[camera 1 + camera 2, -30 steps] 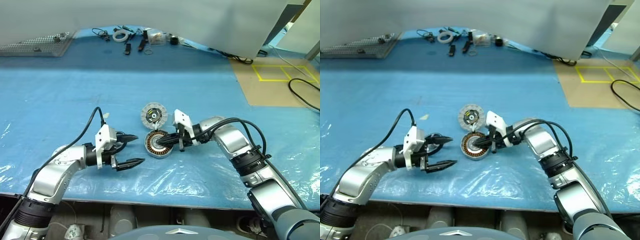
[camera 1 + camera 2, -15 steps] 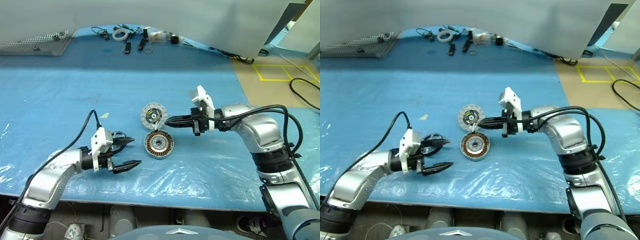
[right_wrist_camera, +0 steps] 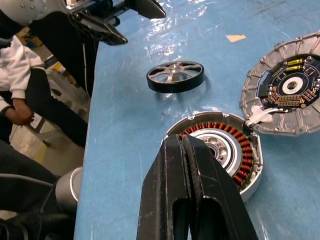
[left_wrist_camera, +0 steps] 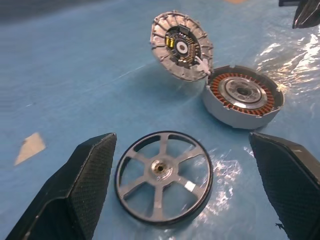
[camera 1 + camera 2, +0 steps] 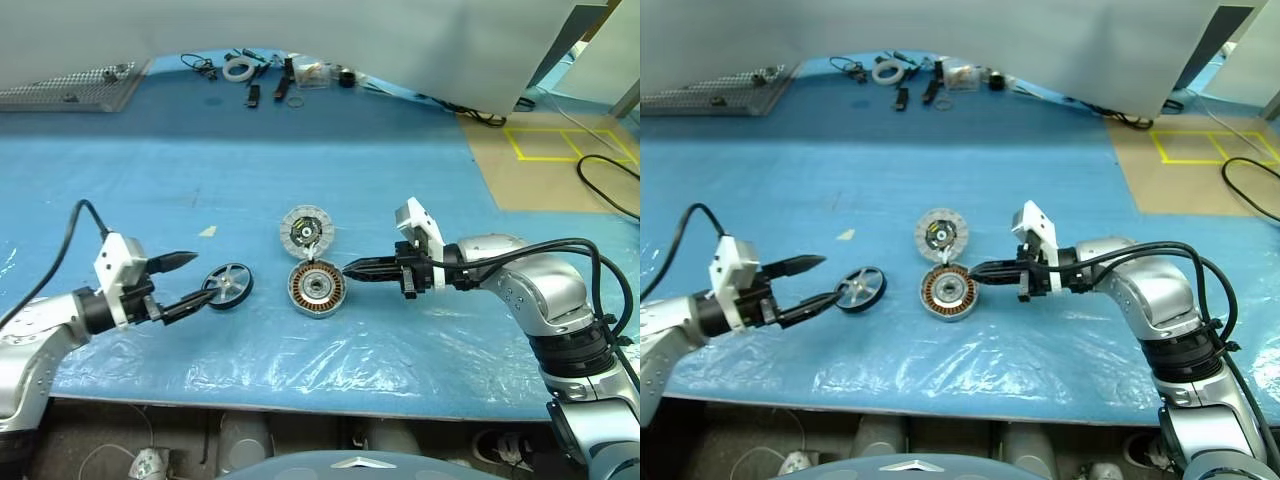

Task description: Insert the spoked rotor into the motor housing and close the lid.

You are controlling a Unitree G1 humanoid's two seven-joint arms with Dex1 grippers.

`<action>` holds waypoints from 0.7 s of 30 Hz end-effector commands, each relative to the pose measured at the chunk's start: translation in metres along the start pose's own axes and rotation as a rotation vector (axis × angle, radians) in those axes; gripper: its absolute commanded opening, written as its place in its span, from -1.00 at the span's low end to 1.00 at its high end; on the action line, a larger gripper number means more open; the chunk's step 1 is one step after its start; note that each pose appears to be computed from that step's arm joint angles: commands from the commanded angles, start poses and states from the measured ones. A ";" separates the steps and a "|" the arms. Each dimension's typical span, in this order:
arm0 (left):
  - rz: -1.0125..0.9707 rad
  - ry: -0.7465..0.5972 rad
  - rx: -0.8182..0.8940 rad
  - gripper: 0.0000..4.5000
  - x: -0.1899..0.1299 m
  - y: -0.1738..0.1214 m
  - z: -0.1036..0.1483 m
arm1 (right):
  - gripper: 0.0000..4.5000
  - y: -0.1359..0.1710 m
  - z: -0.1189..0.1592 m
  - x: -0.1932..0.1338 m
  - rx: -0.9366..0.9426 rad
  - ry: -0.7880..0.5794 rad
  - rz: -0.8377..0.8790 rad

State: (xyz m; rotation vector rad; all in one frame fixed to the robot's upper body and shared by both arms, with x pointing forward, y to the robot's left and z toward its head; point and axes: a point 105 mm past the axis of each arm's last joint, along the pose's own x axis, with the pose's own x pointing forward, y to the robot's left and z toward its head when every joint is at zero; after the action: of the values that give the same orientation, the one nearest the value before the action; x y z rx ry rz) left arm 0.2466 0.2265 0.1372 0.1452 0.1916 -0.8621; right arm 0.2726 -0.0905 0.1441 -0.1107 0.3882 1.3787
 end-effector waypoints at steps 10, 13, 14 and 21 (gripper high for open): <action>-0.153 0.122 0.248 1.00 0.010 0.021 0.050 | -0.99 -0.013 0.004 0.001 -0.047 0.002 -0.043; -0.273 0.203 0.240 1.00 0.022 0.025 0.054 | -0.99 -0.016 -0.001 0.001 -0.044 0.012 -0.050; -0.307 0.248 0.249 1.00 0.025 0.027 0.051 | -0.99 -0.015 -0.003 0.002 -0.046 0.016 -0.048; -0.542 0.382 0.414 1.00 0.048 0.026 0.050 | -0.99 0.006 -0.015 -0.005 -0.077 0.021 -0.017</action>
State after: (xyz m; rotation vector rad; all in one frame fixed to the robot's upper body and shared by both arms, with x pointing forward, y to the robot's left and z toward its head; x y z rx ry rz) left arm 0.3034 0.1972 0.1718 0.6013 0.4340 -1.3644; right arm 0.2695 -0.0989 0.1187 -0.1680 0.4188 1.3436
